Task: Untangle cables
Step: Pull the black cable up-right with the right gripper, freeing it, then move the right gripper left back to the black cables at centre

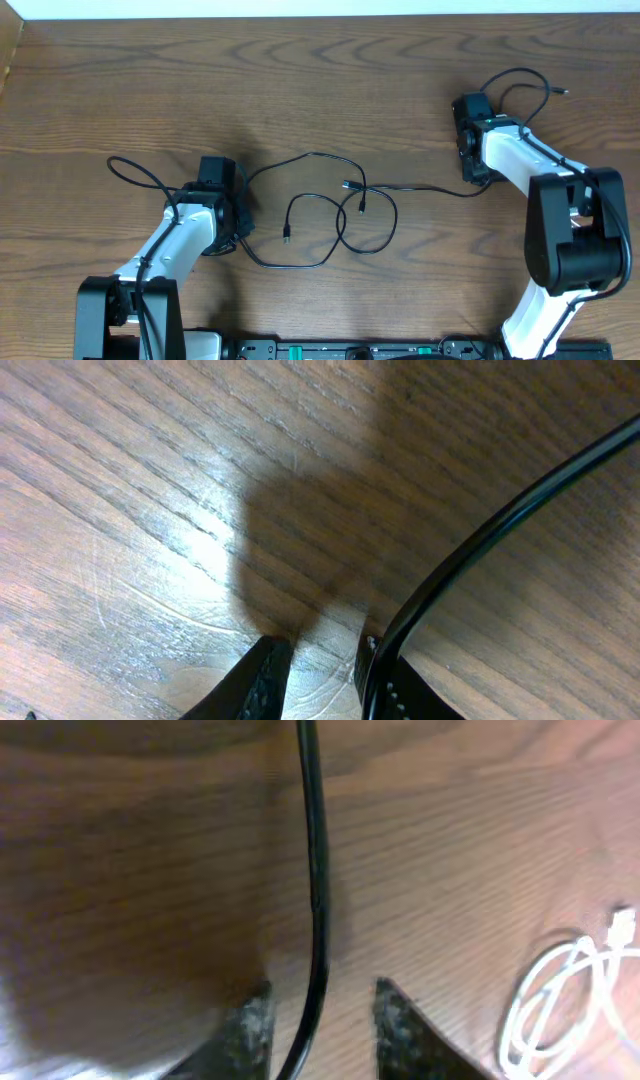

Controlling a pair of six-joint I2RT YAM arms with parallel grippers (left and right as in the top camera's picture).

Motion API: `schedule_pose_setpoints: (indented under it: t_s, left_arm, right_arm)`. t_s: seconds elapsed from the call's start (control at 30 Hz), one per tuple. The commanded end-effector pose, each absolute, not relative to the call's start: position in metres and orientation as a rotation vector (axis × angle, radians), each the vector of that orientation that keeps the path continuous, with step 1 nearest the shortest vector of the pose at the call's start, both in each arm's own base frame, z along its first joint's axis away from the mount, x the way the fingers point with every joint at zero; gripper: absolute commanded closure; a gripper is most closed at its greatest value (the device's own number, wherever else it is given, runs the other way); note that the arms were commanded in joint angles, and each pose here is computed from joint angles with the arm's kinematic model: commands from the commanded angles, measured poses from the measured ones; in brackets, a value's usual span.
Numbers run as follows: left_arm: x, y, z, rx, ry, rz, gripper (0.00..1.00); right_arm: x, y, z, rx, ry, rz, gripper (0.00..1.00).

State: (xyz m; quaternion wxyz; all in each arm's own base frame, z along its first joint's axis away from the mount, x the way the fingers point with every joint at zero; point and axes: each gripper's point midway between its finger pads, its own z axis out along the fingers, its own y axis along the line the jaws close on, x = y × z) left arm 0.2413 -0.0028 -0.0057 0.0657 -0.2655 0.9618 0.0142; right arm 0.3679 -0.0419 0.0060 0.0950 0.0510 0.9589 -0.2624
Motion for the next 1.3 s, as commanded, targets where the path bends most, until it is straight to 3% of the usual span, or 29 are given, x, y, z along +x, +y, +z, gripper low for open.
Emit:
schedule_pose_setpoints:
  t_s: [0.0,0.1,0.2,0.37,0.47,0.7,0.83,1.0,1.2,1.27]
  left_arm:
    - [0.222,0.007,-0.021,-0.844,2.942,0.146,0.71]
    - [0.222,0.007,-0.021,-0.844,2.942,0.146,0.71]
    - [0.222,0.007,-0.021,-0.844,2.942,0.146,0.71]
    - [0.223,0.007,-0.021,-0.844,2.941,0.145,0.71]
    - [0.223,0.007,-0.021,-0.843,2.938,0.144,0.71]
    - [0.224,0.007,-0.021,-0.843,2.934,0.142,0.71]
    - [0.224,0.007,-0.021,-0.843,2.934,0.141,0.71]
    - [0.224,0.007,-0.021,-0.843,2.934,0.142,0.71]
    - [0.224,0.007,-0.021,-0.843,2.934,0.141,0.71]
    - [0.224,0.007,-0.021,-0.843,2.934,0.142,0.71]
  right_arm:
    - [0.368,-0.038,-0.001,0.17,2.863,-0.726,0.58]
    - [0.368,-0.036,-0.002,0.167,2.866,-0.717,0.49]
    - [0.369,-0.035,0.004,0.168,2.858,-0.713,0.46]
    - [0.377,-0.009,0.039,0.124,2.801,-0.593,0.35]
    - [0.38,0.039,0.065,0.039,2.763,-0.345,0.28]
    - [0.367,0.149,0.076,-0.203,2.768,0.242,0.22]
    - [0.353,0.202,0.08,-0.339,2.748,0.515,0.37]
    - [0.342,0.239,0.079,-0.459,2.714,0.593,0.99]
    - [0.329,0.267,0.082,-0.552,2.678,0.625,0.97]
    - [0.324,0.277,0.083,-0.586,2.663,0.636,0.82]
